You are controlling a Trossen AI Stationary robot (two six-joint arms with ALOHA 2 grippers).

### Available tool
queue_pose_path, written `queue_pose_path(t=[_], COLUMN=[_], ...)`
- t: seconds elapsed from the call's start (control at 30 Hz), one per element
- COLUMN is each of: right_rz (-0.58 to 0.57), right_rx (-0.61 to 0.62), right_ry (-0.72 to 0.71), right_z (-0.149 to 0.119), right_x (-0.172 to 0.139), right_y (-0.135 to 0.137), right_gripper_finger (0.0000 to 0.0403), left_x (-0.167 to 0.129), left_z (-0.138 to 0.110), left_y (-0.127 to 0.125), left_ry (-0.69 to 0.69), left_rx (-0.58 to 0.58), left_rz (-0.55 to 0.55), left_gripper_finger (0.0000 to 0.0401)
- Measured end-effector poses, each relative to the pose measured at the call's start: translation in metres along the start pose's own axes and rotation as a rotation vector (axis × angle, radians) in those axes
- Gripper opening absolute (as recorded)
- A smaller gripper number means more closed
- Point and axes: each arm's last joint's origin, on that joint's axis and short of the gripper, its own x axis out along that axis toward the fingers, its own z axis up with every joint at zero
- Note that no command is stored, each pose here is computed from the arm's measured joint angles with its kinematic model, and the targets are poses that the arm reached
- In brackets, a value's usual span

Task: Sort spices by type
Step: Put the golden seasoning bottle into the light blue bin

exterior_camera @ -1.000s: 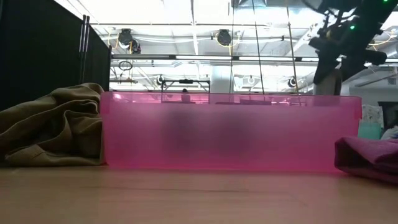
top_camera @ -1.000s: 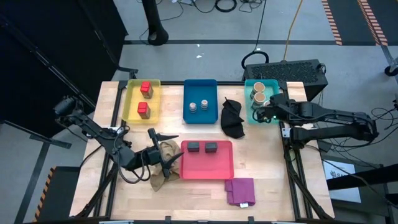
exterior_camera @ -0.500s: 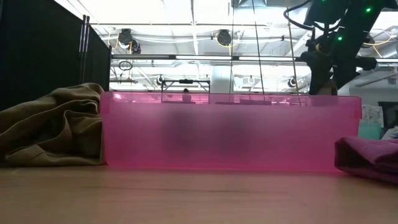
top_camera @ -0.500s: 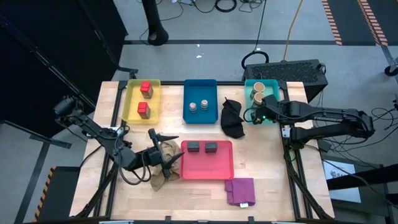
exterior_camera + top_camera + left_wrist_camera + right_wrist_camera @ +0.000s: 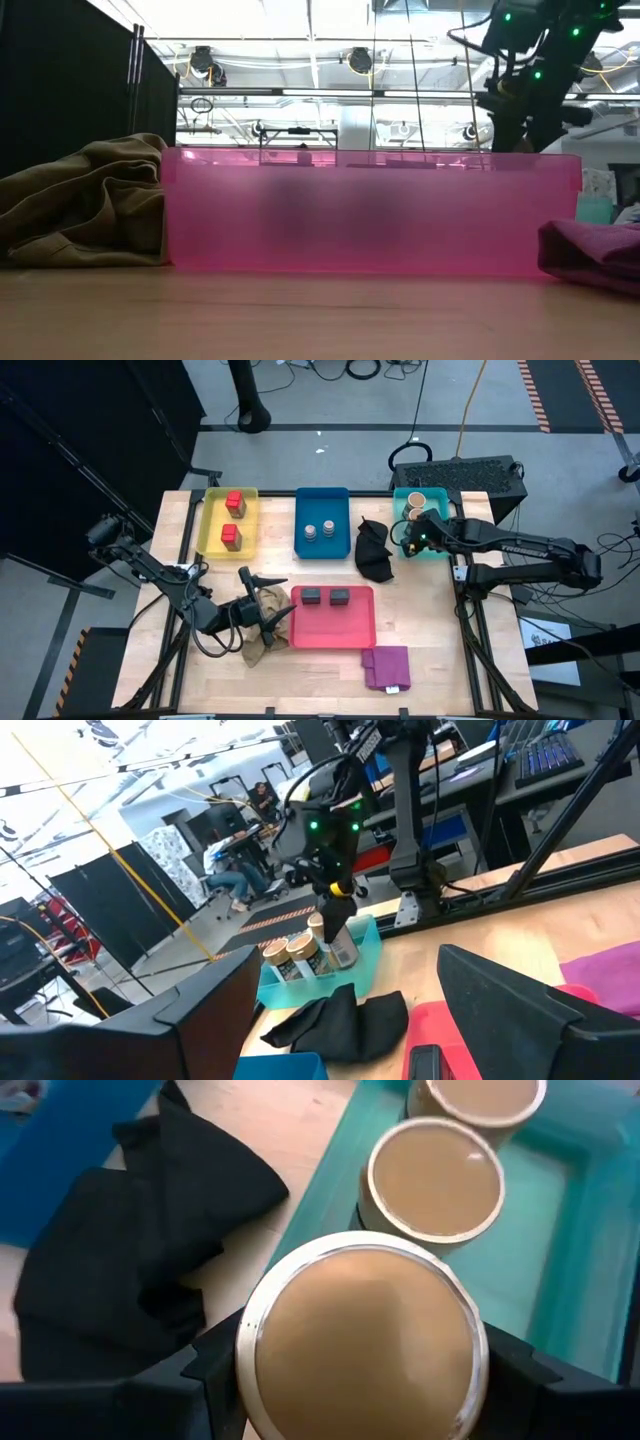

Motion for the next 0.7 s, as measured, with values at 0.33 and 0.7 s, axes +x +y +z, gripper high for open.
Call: queue_pose_path(t=[0.33,0.7], right_rz=[-0.010,0.027], right_rx=[0.005,0.015], right_ry=[0.041,0.023], right_z=[-0.021,-0.021], right_x=[0.031,0.034], right_y=[-0.008,-0.005], right_gripper_finger=[0.0245,0.0251], left_x=[0.000,0.000], left_z=[0.000,0.000], left_y=[0.000,0.000], left_ry=[0.000,0.000], left_rx=[0.001,0.001], left_rz=[-0.002,-0.002], left_gripper_finger=[0.0311,0.0311])
